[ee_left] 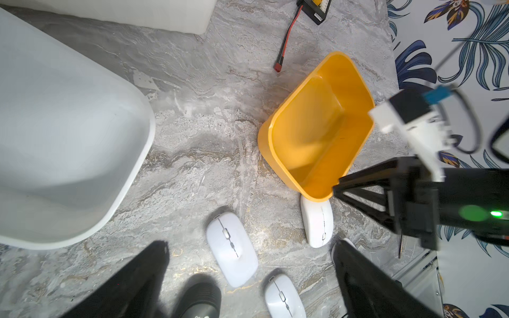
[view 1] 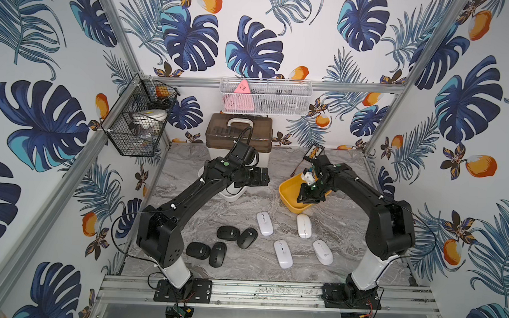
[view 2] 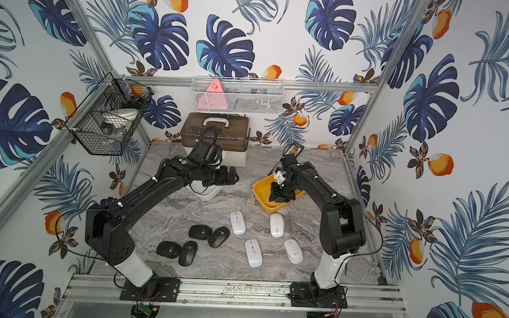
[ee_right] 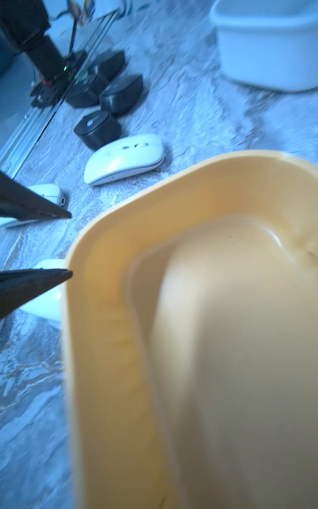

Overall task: Place the mice by color into the storage box
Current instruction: Move the storage box to the center of the board.

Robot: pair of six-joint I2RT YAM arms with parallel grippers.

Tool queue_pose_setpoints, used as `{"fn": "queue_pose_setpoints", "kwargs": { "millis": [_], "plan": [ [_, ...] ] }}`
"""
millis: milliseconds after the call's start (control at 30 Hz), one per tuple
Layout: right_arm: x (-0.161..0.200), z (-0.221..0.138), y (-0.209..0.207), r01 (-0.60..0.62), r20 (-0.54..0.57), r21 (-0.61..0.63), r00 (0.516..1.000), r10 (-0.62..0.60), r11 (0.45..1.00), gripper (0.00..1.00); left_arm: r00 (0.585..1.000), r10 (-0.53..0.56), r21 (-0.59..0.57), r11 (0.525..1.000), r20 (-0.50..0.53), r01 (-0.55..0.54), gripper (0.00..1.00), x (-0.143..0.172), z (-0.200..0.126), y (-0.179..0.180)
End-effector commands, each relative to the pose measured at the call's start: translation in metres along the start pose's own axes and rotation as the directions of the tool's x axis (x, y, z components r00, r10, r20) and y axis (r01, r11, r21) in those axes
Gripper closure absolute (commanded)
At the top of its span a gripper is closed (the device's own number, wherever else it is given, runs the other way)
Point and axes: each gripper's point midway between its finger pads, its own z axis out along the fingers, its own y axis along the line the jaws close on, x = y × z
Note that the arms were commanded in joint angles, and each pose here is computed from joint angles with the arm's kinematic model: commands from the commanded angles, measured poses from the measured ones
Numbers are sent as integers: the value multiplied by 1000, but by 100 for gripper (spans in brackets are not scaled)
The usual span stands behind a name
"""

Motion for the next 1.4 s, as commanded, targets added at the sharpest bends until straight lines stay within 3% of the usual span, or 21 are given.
{"fn": "queue_pose_setpoints", "kwargs": {
  "millis": [0, 100, 233, 567, 733, 967, 1200, 1300, 1367],
  "plan": [
    [6, -17, -56, -268, 44, 91, 963, 265, 959, 68, 1000, 4, 28, 1000, 20, -4, 1, -8, -4, -6],
    [17, -11, -102, -398, 39, 150, 917, 397, 905, 68, 1000, 15, 30, 999, 27, -15, 1, -10, -8, -4],
    [15, 5, -129, -484, 57, 161, 875, 481, 860, 68, 999, -1, 28, 1000, 34, 0, 1, -12, -18, 4],
    [-48, 46, -157, -485, 59, 229, 872, 485, 844, 68, 999, -19, -3, 1000, 50, 20, 1, -6, -42, 26],
    [-81, 62, -141, -408, 50, 230, 912, 408, 884, 67, 999, -13, -20, 1000, 48, 14, 1, 0, -47, 32],
    [-116, 81, -85, -230, 49, 191, 973, 225, 954, 60, 999, -10, -31, 999, 38, 11, 1, 8, -47, 36],
    [-115, 76, -41, -89, 45, 116, 995, 84, 989, 50, 999, -10, -20, 1000, 30, 11, 1, 14, -47, 37],
    [-103, 55, -36, -72, 66, 93, 996, 66, 993, 41, 1000, -4, -2, 1000, 30, 5, 1, 16, -49, 34],
    [-88, 30, -20, -38, 92, 36, 995, 34, 999, 28, 1000, 8, 30, 999, 30, -9, 1, 19, -51, 29]
  ]
}}
